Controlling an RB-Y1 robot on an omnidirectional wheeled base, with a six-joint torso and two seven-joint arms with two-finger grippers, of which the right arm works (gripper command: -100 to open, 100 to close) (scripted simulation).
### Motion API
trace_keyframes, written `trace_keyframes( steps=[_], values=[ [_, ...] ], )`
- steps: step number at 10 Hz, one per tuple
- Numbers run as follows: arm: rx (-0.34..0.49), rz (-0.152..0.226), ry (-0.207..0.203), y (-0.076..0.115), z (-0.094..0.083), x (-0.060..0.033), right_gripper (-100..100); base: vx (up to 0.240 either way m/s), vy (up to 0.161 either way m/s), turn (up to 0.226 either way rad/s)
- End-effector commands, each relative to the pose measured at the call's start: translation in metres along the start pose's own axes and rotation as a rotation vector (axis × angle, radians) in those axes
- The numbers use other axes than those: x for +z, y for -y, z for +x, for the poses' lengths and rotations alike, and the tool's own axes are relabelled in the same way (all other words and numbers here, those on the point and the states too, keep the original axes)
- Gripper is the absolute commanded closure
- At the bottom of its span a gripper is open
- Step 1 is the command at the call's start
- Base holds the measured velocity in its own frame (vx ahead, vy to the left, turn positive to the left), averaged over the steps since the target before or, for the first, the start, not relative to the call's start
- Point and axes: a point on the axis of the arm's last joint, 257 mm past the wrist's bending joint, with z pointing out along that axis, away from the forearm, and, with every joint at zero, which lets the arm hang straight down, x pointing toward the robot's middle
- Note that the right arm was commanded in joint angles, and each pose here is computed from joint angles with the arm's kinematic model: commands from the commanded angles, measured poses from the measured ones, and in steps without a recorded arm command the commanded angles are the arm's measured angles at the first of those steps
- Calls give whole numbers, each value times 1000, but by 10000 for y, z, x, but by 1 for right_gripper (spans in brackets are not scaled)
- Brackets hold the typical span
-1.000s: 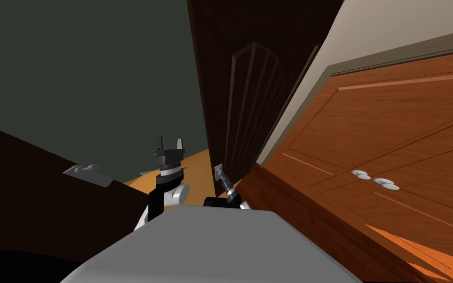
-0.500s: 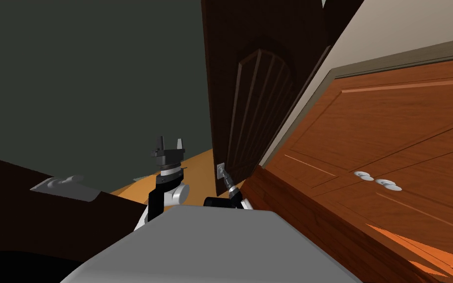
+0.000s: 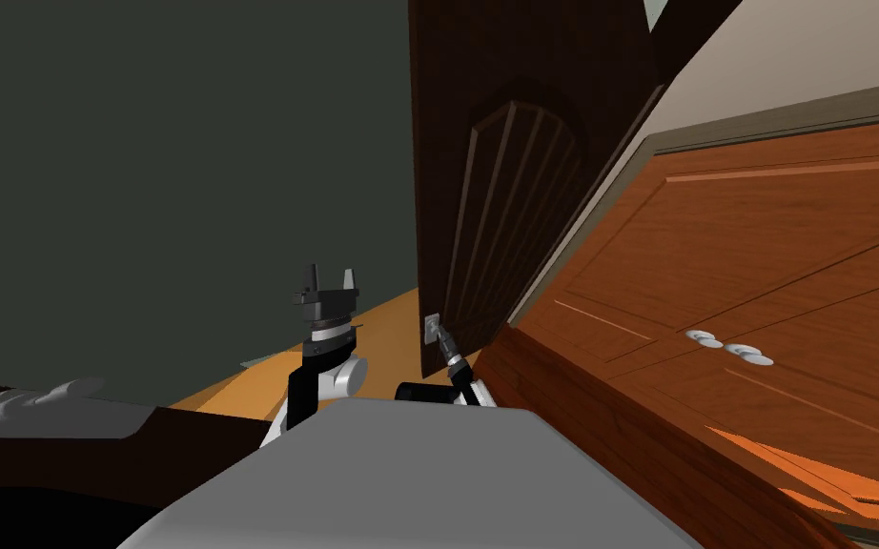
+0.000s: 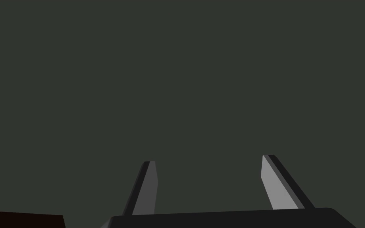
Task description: Push the door open
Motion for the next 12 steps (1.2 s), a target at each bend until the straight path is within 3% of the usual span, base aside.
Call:
trace_keyframes(
  steps=[1,2,3,9,12],
  values=[
    [-5,1,38,-20,-175,42,100,151,157,-137],
    [-4,1,49,-22,-219,55,100,122,141,-118],
    [1,0,35,-19,-156,-19,-100,-95,30,-76],
    [24,-10,34,-75,-84,-83,-100,-210,-31,-32],
    [10,-7,35,-46,-139,-40,-100,129,68,20]
  ],
)
